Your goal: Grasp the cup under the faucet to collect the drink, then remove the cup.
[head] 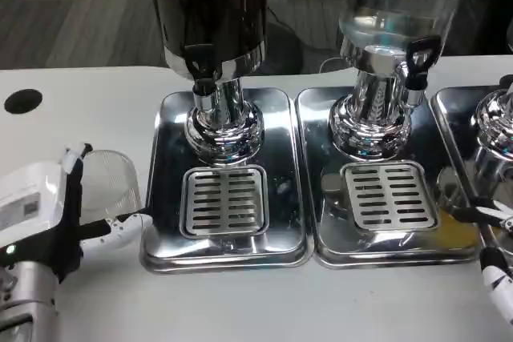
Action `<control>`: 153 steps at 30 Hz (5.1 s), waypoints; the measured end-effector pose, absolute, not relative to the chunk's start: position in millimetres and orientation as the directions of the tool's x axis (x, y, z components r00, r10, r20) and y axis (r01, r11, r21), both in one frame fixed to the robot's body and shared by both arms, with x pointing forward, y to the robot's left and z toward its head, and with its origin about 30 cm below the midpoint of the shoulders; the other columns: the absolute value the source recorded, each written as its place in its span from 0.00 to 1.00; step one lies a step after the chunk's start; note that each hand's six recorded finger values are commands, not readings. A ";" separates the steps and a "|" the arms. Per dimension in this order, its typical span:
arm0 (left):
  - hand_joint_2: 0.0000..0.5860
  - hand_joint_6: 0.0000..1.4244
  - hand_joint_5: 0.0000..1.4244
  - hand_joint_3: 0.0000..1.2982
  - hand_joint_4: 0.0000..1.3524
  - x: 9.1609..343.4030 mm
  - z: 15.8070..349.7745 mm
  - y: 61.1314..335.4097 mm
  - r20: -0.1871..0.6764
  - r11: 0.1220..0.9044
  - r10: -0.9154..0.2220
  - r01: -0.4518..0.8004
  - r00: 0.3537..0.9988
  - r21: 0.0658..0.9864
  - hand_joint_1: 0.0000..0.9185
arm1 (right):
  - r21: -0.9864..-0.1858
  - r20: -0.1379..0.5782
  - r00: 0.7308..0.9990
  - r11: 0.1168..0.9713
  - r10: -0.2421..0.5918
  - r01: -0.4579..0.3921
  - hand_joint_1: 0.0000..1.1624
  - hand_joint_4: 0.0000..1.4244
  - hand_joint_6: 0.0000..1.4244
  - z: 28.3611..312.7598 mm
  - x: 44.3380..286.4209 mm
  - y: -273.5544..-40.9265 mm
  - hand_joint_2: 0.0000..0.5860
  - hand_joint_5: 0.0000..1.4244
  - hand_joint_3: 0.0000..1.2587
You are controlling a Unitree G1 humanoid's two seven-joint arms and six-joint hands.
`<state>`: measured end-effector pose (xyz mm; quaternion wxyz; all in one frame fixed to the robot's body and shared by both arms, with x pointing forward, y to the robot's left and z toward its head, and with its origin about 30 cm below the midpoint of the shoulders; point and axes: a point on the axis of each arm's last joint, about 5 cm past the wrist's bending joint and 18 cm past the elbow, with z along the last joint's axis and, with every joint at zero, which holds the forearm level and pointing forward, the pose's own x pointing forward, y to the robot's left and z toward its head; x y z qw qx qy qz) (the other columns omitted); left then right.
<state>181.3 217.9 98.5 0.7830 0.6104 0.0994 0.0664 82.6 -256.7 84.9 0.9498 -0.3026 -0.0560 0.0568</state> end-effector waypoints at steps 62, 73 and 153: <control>0.21 0.51 0.43 0.27 0.30 174.2 103.4 217.9 0.156 0.330 0.218 -0.223 0.963 0.917 0.34 | -0.568 0.064 0.981 0.815 0.183 -0.115 0.32 0.10 0.01 77.4 85.5 -254.2 0.77 0.08 0.24; 0.22 0.51 0.43 0.27 0.30 195.6 87.1 184.5 0.085 0.405 0.148 -0.139 0.985 0.904 0.34 | -0.561 0.046 0.986 0.821 0.161 -0.107 0.32 0.10 0.01 74.8 80.6 -259.6 0.77 0.08 0.24; 0.09 0.58 0.40 0.21 0.18 205.5 108.5 179.0 0.310 0.619 0.052 -0.274 0.949 0.736 0.00 | -0.552 0.054 0.986 0.827 0.161 -0.105 0.34 0.10 0.02 70.0 94.4 -266.4 0.77 0.08 0.25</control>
